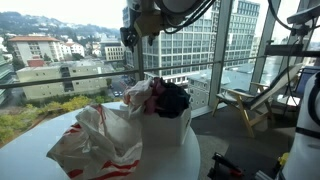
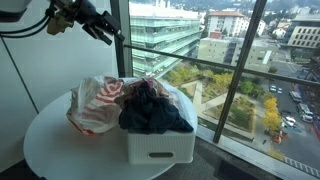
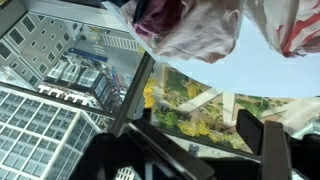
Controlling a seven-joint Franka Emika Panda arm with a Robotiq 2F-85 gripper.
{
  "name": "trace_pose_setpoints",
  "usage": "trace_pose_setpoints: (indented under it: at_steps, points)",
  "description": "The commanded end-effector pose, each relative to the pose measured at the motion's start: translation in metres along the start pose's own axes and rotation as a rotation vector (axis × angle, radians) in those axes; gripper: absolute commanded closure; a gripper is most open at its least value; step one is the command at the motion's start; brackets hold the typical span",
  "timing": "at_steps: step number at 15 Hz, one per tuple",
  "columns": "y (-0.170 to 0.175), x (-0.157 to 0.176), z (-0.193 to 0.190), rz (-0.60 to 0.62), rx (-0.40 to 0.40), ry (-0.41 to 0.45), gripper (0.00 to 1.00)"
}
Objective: Remove the shirts from the plastic bag
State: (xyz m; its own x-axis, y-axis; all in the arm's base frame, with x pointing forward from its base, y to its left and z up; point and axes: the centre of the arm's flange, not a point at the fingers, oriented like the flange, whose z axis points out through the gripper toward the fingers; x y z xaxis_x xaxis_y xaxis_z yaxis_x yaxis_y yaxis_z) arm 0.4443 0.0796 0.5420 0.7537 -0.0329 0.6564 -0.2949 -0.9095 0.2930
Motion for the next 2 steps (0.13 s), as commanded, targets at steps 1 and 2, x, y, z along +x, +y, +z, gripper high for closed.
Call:
trace_pose_setpoints:
  at_steps: [1,2]
  points:
    - [-0.0147,0.0076,-0.0481,-0.073,0.144,-0.141,0.0]
    - [-0.0214,0.0009,-0.052,-0.101,0.179,-0.194,0.0]
